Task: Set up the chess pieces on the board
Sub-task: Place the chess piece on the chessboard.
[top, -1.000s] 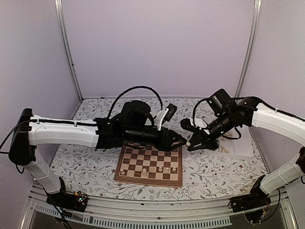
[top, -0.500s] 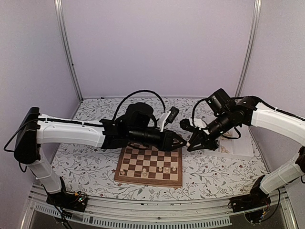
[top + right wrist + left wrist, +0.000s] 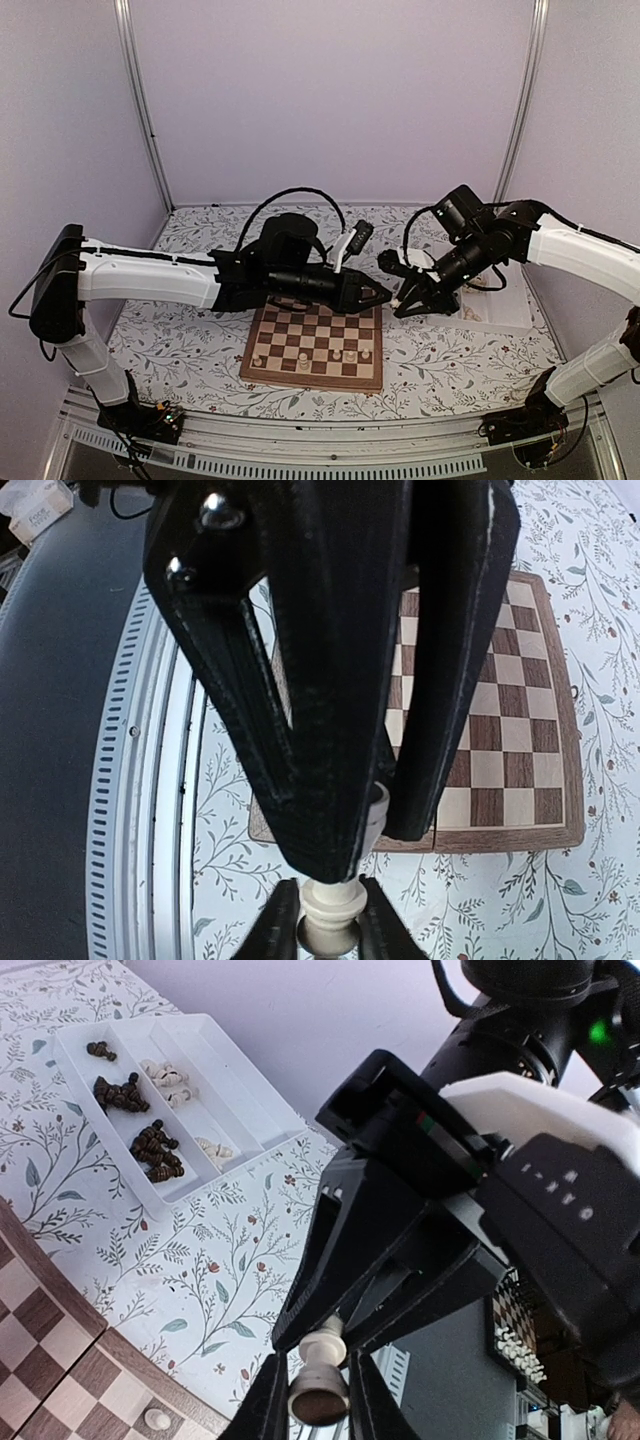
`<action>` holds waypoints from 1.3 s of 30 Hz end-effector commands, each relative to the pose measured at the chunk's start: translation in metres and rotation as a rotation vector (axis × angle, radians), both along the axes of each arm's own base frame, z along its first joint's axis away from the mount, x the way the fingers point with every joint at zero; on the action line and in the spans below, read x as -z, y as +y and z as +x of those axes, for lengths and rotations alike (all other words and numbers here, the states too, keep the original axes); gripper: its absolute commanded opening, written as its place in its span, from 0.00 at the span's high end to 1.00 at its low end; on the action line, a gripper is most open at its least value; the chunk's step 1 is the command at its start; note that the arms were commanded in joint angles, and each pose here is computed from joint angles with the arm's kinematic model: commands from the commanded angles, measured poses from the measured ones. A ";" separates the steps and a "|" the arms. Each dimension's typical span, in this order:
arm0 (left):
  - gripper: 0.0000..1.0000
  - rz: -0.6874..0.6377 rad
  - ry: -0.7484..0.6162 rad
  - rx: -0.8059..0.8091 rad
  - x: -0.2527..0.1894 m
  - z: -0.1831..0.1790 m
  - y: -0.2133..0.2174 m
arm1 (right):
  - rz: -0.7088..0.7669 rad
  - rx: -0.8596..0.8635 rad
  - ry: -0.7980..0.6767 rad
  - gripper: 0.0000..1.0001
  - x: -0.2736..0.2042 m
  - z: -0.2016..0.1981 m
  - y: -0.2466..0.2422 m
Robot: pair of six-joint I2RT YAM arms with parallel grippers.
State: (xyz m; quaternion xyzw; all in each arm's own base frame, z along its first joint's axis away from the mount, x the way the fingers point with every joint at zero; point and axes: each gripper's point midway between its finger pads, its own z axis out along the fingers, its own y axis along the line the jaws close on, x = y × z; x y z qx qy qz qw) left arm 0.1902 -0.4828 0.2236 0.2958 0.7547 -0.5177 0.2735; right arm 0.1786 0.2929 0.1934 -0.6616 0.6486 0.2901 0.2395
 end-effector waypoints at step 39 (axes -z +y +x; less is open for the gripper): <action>0.95 -0.582 0.038 -0.170 -0.086 0.041 -0.002 | 0.531 0.141 0.295 0.53 -0.102 0.032 -0.017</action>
